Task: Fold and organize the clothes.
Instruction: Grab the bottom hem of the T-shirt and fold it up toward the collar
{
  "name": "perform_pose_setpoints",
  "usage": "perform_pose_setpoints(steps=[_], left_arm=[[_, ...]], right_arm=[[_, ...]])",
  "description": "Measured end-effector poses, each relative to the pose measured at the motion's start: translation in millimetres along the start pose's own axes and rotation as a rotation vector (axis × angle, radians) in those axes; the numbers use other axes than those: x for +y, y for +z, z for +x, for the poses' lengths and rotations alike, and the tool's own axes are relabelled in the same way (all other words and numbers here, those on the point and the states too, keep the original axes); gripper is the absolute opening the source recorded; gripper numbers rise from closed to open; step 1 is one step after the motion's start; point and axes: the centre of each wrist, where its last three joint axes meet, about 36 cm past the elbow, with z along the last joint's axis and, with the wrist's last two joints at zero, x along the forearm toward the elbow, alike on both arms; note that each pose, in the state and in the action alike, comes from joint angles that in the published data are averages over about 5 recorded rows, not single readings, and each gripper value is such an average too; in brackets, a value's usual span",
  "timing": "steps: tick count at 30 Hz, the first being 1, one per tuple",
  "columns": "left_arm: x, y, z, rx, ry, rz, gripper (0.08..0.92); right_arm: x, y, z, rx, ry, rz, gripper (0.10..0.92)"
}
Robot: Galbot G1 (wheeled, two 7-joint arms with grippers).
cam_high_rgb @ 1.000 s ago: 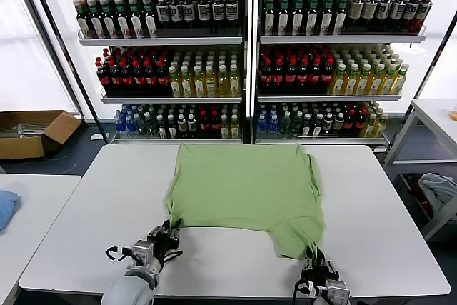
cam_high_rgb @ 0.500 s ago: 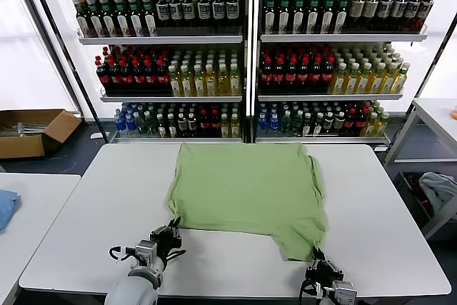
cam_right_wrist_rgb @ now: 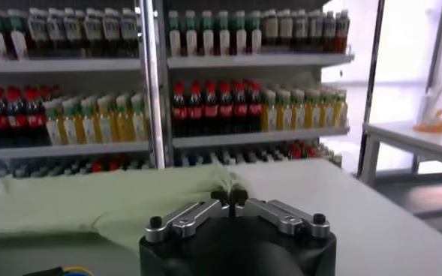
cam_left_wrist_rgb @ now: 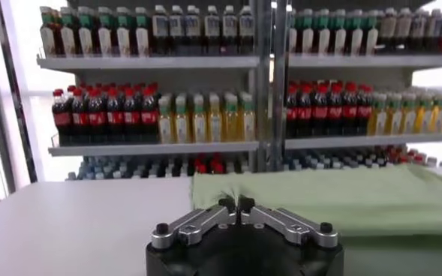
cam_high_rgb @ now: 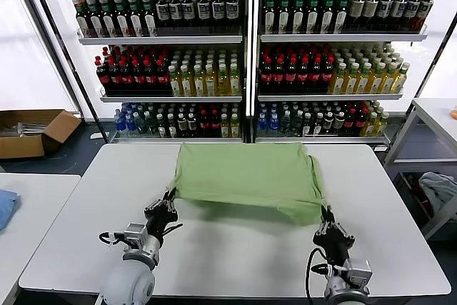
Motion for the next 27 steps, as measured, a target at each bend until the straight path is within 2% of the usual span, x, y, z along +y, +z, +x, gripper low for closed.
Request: perform_pose_setpoints(steps=[12,27], left_arm=[[2,5,-53,0.006,0.000,0.039,0.084],[4,13,-126,0.070,-0.018,0.027,0.084]], right_arm=[[-3,13,-75,-0.015,-0.018,0.050,0.119],[6,33,-166,0.073,-0.024,0.071,0.119]])
